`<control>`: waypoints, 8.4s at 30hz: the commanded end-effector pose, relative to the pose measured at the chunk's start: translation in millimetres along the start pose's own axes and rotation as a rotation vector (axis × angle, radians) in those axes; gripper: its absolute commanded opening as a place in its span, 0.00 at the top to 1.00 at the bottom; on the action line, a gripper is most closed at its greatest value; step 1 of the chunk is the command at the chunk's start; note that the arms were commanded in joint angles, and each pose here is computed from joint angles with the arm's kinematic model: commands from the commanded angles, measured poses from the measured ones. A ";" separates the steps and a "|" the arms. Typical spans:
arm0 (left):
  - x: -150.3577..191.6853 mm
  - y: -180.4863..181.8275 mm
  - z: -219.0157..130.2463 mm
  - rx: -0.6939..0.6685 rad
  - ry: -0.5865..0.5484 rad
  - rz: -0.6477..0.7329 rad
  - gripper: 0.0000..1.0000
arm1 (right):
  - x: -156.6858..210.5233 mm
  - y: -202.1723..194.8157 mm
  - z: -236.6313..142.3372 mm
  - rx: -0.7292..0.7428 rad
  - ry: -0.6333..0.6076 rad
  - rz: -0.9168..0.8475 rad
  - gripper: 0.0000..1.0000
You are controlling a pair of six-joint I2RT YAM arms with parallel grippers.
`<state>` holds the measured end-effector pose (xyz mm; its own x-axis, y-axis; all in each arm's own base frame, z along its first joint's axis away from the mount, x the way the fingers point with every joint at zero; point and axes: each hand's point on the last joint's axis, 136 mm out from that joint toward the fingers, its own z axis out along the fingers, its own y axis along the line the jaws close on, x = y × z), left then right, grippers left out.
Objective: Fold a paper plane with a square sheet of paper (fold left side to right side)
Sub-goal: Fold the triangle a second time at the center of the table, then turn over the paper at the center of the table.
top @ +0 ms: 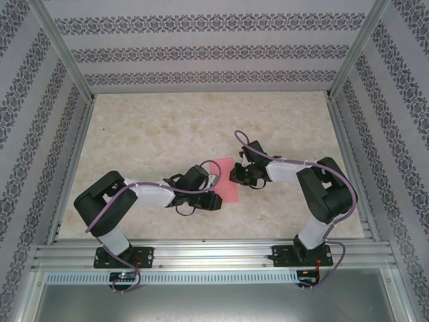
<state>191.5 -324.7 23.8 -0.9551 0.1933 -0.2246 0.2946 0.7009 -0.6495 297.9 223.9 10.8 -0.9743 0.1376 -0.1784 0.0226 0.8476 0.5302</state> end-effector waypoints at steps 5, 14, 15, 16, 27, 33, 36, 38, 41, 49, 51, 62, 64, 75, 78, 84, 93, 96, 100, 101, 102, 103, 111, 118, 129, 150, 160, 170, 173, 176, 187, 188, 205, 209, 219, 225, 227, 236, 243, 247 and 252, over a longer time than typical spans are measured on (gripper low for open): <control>-0.6 -8.4 -21.7 -0.026 -0.006 -0.025 0.71 | 15.3 -28.9 9.3 0.119 0.045 0.021 0.87; -51.2 -27.7 -26.7 0.028 -0.058 0.002 0.70 | 14.5 -24.8 7.8 0.112 0.044 0.014 0.87; -52.0 -26.5 -23.1 0.025 -0.049 0.002 0.70 | 14.8 -24.9 7.5 0.112 0.044 0.012 0.87; -52.5 -24.7 -19.0 0.022 -0.041 0.000 0.71 | 14.7 -24.4 7.3 0.110 0.044 0.012 0.87; -31.8 11.7 3.4 -0.053 0.010 -0.054 0.71 | 4.3 -3.6 -6.5 0.054 0.016 -0.015 0.87; -17.3 24.3 6.5 -0.072 0.031 -0.075 0.72 | 6.4 15.9 -29.2 -0.005 0.014 -0.025 0.87; -14.9 26.4 7.0 -0.074 0.032 -0.082 0.72 | 19.1 24.5 -33.7 -0.053 0.037 -0.015 0.87; -14.7 27.4 7.0 -0.080 0.031 -0.082 0.72 | 30.5 32.1 -30.8 -0.090 0.066 -0.004 0.88; -14.8 27.7 6.6 -0.086 0.028 -0.081 0.72 | 45.4 41.2 -22.5 -0.129 0.108 0.017 0.88; -13.0 29.1 6.7 -0.096 0.029 -0.079 0.72 | 51.7 43.2 -2.8 -0.148 0.138 0.082 0.89; -12.9 29.1 6.9 -0.098 0.028 -0.077 0.72 | 53.2 42.8 0.8 -0.147 0.148 0.089 0.89; -11.2 31.7 7.2 -0.112 0.028 -0.079 0.73 | 65.5 23.8 14.2 -0.084 0.196 0.122 0.89; -9.7 33.7 7.1 -0.119 0.030 -0.081 0.73 | 67.0 17.5 16.7 -0.054 0.200 0.118 0.90; 11.1 60.6 14.3 -0.189 0.072 -0.104 0.73 | 39.3 3.8 6.6 0.048 0.123 0.050 0.90; 15.6 64.9 16.0 -0.194 0.078 -0.113 0.73 | 29.6 1.4 2.1 0.049 0.104 0.051 0.90; 19.9 68.0 17.5 -0.200 0.084 -0.114 0.73 | 9.0 -13.0 -3.4 0.076 0.078 0.057 0.89; 6.6 48.2 7.8 -0.154 0.044 -0.093 0.72 | -23.7 -15.7 -17.7 0.056 0.019 0.065 0.88; -5.4 33.3 0.5 -0.128 0.020 -0.071 0.71 | -31.4 -19.2 -32.0 0.060 -0.025 0.059 0.87; -26.1 7.4 -13.8 -0.086 -0.026 -0.030 0.63 | -34.1 -12.6 -56.3 -0.004 -0.101 0.039 0.77; -31.5 1.0 -17.9 -0.077 -0.039 -0.019 0.61 | -32.8 -10.5 -60.0 -0.019 -0.112 0.033 0.74; -38.5 -6.5 -22.7 -0.066 -0.057 -0.005 0.59 | -30.5 -7.4 -64.1 -0.042 -0.121 0.025 0.71; -44.8 -13.5 -27.5 -0.058 -0.073 0.011 0.57 | -27.1 -4.8 -66.7 -0.062 -0.123 0.021 0.68; -57.8 -19.4 -47.4 -0.283 -0.073 0.224 0.52 | -8.4 -2.0 -72.8 -0.182 -0.141 0.090 0.57; -61.7 -1.5 -37.3 -0.364 -0.069 0.154 0.52 | 3.4 6.2 -57.4 -0.282 -0.086 0.142 0.58; -77.3 10.0 -17.0 -0.323 -0.050 0.130 0.46 | 10.9 7.7 -50.6 -0.272 -0.063 0.129 0.58; -97.1 12.6 -19.4 -0.308 -0.106 0.132 0.86 | 14.0 14.6 -42.4 -0.280 -0.041 0.111 0.59; -92.9 17.2 -27.8 -0.315 -0.123 0.118 0.89 | 15.0 33.2 -30.9 -0.313 -0.015 0.077 0.60; -92.9 18.5 -27.1 -0.318 -0.119 0.113 0.82 | 13.8 45.8 -17.2 -0.327 0.018 0.067 0.69; -94.7 19.4 -34.1 -0.319 -0.146 0.096 0.78 | 14.0 49.1 -14.3 -0.338 0.027 0.065 0.79; -98.3 19.6 -48.5 -0.295 -0.199 0.069 0.75 | 13.3 50.7 -15.7 -0.343 0.020 0.051 0.86; -98.7 6.1 -119.7 -0.143 -0.401 -0.033 0.25 | -12.0 77.6 -64.4 -0.432 -0.091 -0.098 0.99; -99.1 3.2 -129.8 -0.119 -0.434 -0.048 0.19 | -16.2 83.0 -75.2 -0.459 -0.114 -0.116 0.99; -116.6 -131.0 -225.7 0.646 -0.586 -0.030 0.03 | -33.4 193.3 -236.6 -0.806 -0.350 -0.347 0.95; -113.9 -148.8 -229.6 0.692 -0.564 0.010 0.09 | -26.5 210.8 -246.6 -0.852 -0.349 -0.369 0.94; -111.1 -157.0 -231.6 0.724 -0.554 0.015 0.64 | -23.8 215.8 -255.6 -0.881 -0.362 -0.358 0.93; -109.9 -155.1 -228.9 0.712 -0.550 0.018 0.90 | -25.4 208.1 -253.4 -0.859 -0.367 -0.340 0.88; -109.6 -153.7 -227.6 0.703 -0.549 0.018 0.97 | -26.1 203.6 -251.8 -0.841 -0.370 -0.338 0.82; -104.8 -125.8 -216.2 0.460 -0.554 0.052 0.98 | -37.8 134.4 -240.5 -0.535 -0.440 -0.251 0.48; -90.5 -67.8 -199.6 -0.002 -0.516 0.096 1.00 | -43.3 35.0 -230.0 -0.131 -0.479 -0.061 0.33; -81.7 -34.4 -187.0 -0.304 -0.430 0.122 1.00 | -41.9 -2.2 -224.6 -0.044 -0.485 0.048 0.18; -77.8 -5.5 -179.1 -0.671 -0.337 0.158 1.00 | -40.9 -24.9 -218.6 -0.032 -0.504 0.128 0.02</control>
<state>260.2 -266.4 198.8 -0.8069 0.0391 -0.5894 0.3066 0.8806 -0.3613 292.8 97.2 197.2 -0.7467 0.4435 -0.4957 0.0598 0.7870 0.6141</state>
